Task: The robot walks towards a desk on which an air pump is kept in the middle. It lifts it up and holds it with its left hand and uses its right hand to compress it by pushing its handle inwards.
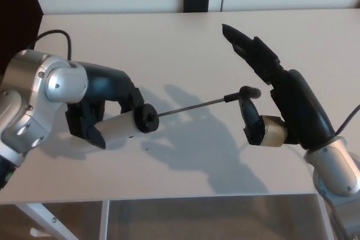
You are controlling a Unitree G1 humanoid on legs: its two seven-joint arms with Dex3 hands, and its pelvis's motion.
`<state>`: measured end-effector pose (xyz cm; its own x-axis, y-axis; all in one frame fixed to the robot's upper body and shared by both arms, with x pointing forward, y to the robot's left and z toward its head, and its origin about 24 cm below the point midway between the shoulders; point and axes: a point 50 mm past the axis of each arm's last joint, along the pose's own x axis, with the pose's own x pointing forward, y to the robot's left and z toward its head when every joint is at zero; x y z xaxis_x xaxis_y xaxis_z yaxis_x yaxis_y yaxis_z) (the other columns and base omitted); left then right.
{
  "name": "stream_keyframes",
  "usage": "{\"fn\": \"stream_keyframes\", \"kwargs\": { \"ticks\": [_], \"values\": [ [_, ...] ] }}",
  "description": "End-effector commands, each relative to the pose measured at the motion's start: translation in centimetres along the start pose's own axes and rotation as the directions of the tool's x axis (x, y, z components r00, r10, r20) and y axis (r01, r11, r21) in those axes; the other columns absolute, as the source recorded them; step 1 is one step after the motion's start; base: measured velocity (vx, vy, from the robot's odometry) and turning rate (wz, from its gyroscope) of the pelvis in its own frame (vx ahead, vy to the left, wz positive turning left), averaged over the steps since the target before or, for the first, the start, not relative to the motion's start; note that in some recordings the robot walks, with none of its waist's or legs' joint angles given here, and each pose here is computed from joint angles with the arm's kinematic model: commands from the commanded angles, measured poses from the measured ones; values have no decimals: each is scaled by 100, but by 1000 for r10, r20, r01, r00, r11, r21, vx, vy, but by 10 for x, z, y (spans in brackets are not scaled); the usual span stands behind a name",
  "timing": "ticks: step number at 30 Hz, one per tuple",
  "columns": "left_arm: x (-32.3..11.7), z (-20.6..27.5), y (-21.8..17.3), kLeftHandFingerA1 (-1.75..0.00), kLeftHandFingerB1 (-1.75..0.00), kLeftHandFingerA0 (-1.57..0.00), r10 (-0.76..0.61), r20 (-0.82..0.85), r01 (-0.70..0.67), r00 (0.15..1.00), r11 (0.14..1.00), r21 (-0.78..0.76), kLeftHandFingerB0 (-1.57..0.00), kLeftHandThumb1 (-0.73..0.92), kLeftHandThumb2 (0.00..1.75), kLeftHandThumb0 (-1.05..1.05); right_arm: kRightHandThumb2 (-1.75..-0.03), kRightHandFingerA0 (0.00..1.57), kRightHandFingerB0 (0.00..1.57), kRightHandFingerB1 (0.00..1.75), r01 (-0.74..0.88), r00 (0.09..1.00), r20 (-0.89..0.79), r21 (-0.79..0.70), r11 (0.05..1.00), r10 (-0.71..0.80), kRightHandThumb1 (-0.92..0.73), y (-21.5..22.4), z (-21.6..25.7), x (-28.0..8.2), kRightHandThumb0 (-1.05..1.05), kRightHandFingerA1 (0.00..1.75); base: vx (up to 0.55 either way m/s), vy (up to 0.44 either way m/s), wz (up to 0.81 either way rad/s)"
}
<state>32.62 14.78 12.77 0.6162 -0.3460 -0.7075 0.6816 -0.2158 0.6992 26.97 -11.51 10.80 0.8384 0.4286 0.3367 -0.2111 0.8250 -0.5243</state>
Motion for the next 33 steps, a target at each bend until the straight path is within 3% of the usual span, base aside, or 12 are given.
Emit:
{"fn": "stream_keyframes", "kwargs": {
  "ticks": [1, 2, 6, 7, 9, 10, 12, 19, 26, 28, 29, 33],
  "values": [
    [0, 1, 4, -109, -120, -95, -22, -20, 21, 1000, 999, -32, -68, 77, 71, -14, -117, 8, 8, 23, 33, 999, 42, -54, 998, -31, -84, 1, 4, 1, -85, 27, 0, 0, 0],
    [1, 2, 5, -83, -119, -94, -24, -19, 24, 1000, 999, -34, -69, 76, 69, -15, -117, 8, 8, 24, 33, 999, 43, -57, 998, -31, -83, 1, 4, 2, -86, 27, 0, 0, 0],
    [1, 3, 5, -103, -124, -96, -30, -18, 29, 999, 999, -35, -68, 74, 69, -14, -116, 8, 8, 24, 33, 999, 44, -59, 998, -30, -83, 2, 5, 2, -86, 27, 0, 0, 0],
    [1, 3, 5, -122, -133, -94, -31, -19, 30, 999, 999, -34, -71, 71, 72, -11, -76, 6, 6, 23, 34, 998, 47, -57, 998, -31, -92, 2, 6, 2, -78, 25, 0, 0, 0],
    [1, 3, 4, -122, -133, -94, -32, -20, 31, 999, 999, -34, -71, 71, 72, -11, -76, 6, 6, 23, 36, 998, 50, -56, 998, -33, -92, 2, 6, 2, -78, 25, 0, 0, 0],
    [1, 3, 4, -117, -135, -95, -34, -21, 33, 999, 999, -35, -71, 71, 74, -11, -115, 9, 9, 24, 36, 998, 53, -52, 998, -34, -83, 2, 6, 2, -86, 28, 0, 0, 0],
    [1, 4, 3, -118, -132, -92, -39, -21, 38, 999, 999, -36, -74, 74, 80, -13, -92, 8, 6, 22, 37, 998, 56, -48, 998, -34, -80, 2, 6, 3, -86, 26, 0, 0, 0],
    [1, 6, 4, -105, -109, -79, -26, 10, 27, 1000, 996, -82, -71, 74, 72, -16, -91, 10, 7, 22, 45, 997, 69, -72, 996, -40, -80, 3, 7, 3, -87, 27, 0, 0, 0],
    [-1, 18, 13, -84, -119, -78, -19, 117, 23, 993, 999, -27, -72, 58, 76, -8, -76, 7, 6, 23, 50, 995, 87, -87, 995, -43, -92, 5, 10, 5, -77, 25, 0, 0, 0],
    [-2, 19, 14, -84, -119, -78, -20, 125, 23, 992, 999, -24, -72, 58, 76, -8, -76, 7, 6, 23, 51, 995, 87, -88, 995, -43, -92, 6, 10, 5, -77, 25, 0, 0, 0],
    [-3, 22, 16, -112, -124, -82, -22, 135, 24, 991, 1000, -12, -74, 55, 78, -5, -92, 8, 6, 23, 53, 995, 87, -88, 995, -45, -81, 6, 10, 5, -85, 27, 0, 0, 0],
    [-4, 29, 21, -115, -129, -83, -27, 156, 26, 987, 1000, 11, -72, 58, 73, -7, -77, 6, 5, 23, 57, 995, 90, -87, 995, -49, -92, 6, 12, 6, -77, 25, 0, 0, 0]
  ]
}}
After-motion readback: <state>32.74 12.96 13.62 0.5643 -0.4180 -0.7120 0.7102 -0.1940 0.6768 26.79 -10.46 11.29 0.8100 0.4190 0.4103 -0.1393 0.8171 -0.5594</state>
